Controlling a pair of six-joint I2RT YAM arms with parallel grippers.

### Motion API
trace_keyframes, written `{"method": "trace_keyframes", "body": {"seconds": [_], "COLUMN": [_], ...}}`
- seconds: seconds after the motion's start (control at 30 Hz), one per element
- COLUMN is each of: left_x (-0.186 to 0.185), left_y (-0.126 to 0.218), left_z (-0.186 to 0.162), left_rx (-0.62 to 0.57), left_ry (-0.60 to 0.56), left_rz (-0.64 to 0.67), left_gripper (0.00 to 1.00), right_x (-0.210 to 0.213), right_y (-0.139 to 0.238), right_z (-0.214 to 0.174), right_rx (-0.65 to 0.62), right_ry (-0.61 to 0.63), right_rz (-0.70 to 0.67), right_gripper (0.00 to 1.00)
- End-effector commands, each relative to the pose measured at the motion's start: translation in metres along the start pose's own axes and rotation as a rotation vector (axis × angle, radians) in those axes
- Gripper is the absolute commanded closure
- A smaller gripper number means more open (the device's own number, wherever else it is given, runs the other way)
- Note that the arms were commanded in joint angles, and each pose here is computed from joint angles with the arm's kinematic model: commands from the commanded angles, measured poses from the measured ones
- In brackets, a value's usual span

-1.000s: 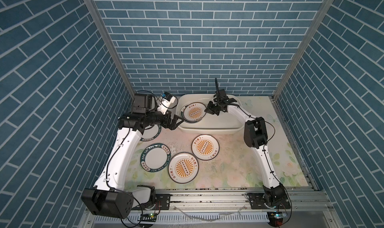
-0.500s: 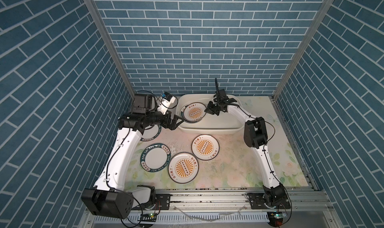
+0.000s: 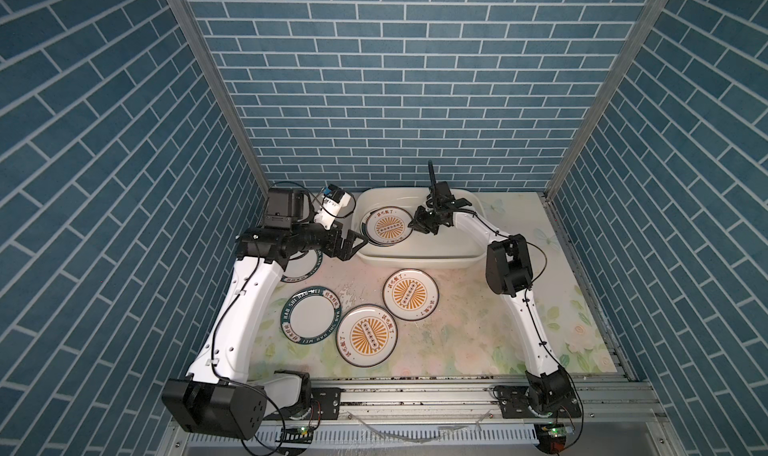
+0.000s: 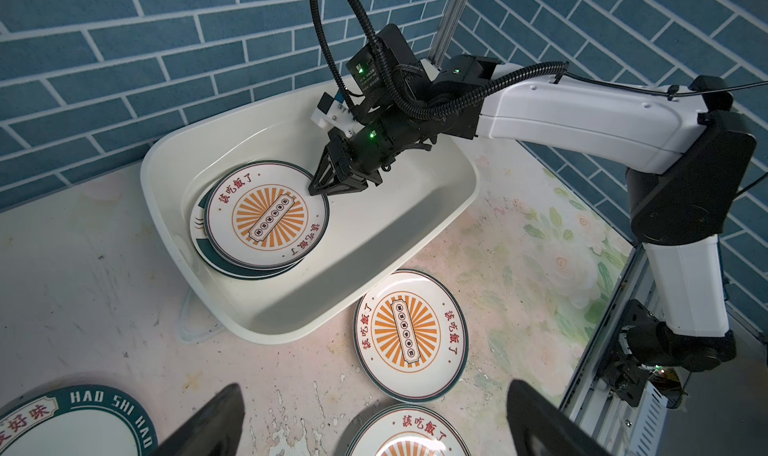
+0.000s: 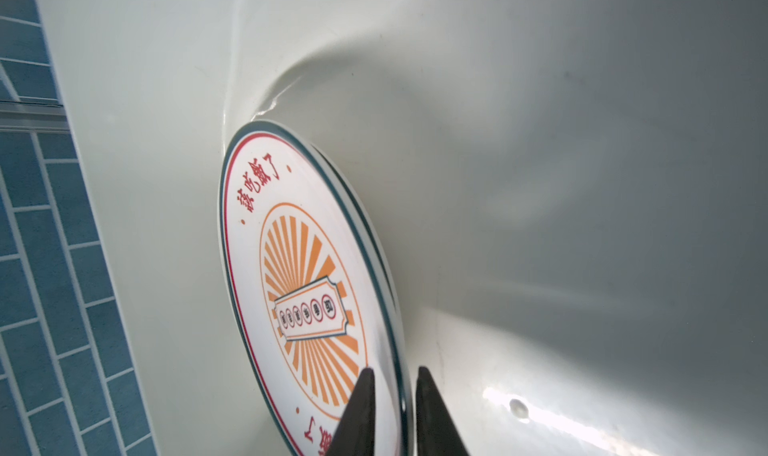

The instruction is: Place the plates into the plastic bin on the countertop

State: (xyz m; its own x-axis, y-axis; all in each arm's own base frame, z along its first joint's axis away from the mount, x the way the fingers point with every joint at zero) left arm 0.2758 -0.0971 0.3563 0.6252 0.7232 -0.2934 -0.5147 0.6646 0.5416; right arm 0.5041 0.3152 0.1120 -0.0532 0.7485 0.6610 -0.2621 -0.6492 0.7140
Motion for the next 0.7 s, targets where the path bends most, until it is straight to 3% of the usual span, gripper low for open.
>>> {"method": "trace_keyframes", "body": {"seconds": [0.0, 0.67], "left_x": [-0.005, -0.006], "left_y": [0.003, 0.004], "left_z": [-0.002, -0.002], "left_rx": [-0.01, -0.015], "left_ry": [-0.01, -0.014], "left_rz": [-0.017, -0.016], "left_gripper": [0.0, 0.0], "right_x": [0.006, 0.023], "right_y": [-0.003, 0.014], "right_z": [-0.001, 0.0], "right_rx": [0.011, -0.013], "right_ry": [-0.007, 0.029], "right_rz": [0.014, 0.015], "right_gripper": [0.79, 0.76]}}
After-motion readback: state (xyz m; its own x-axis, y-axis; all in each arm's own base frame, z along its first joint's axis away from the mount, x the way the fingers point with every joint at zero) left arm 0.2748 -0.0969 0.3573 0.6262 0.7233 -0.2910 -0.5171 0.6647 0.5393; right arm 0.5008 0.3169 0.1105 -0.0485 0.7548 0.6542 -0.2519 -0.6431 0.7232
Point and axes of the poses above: each gripper's point midway between its finger pads, its own y axis back along the fingers, its own x axis along the line the jaws close on, z = x × y, the point moved 7 cm from there along y, back along the fingers, and after that the axes turned 4 degrees about y, right-handed, at the moved point
